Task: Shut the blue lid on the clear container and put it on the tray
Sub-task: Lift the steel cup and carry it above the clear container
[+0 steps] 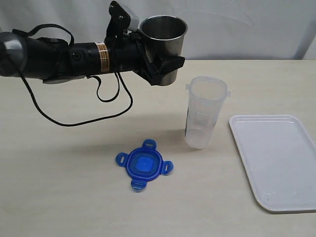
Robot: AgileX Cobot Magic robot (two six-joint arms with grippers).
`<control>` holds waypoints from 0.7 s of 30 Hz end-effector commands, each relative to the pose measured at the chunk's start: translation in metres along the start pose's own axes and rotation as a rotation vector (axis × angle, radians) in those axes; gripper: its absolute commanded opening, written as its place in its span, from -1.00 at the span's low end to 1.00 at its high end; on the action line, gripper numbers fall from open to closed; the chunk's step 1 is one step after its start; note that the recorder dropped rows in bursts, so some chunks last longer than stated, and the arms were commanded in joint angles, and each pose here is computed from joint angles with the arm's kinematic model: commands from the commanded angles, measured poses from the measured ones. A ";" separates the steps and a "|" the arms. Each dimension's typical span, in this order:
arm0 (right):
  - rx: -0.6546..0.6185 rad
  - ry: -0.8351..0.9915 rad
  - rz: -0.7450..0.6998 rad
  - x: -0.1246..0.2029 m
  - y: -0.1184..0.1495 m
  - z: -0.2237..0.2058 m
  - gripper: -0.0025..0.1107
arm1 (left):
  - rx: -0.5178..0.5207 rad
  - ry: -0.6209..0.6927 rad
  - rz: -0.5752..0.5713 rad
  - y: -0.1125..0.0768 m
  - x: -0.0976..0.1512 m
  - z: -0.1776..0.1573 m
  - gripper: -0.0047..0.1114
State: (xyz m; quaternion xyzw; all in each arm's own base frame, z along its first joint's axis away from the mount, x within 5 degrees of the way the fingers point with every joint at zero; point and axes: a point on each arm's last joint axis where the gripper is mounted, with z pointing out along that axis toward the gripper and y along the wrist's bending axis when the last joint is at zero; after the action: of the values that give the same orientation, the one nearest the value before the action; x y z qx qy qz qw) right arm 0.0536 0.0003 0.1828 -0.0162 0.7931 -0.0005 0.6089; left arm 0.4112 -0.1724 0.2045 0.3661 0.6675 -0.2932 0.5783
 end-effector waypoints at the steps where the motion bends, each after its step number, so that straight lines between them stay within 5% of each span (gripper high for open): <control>1: 0.003 -0.005 0.003 0.001 0.000 0.000 -0.89 | 0.025 -0.069 -0.006 -0.009 -0.019 0.003 -0.92; 21: 0.003 -0.005 0.003 0.001 0.000 0.000 -0.89 | 0.039 0.024 0.031 -0.027 -0.009 0.018 -0.92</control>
State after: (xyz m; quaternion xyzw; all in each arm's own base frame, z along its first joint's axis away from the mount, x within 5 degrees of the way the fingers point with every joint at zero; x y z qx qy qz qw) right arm 0.0536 0.0003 0.1828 -0.0162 0.7931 -0.0005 0.6089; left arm 0.4005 -0.1989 0.1994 0.3928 0.6751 -0.2853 0.5555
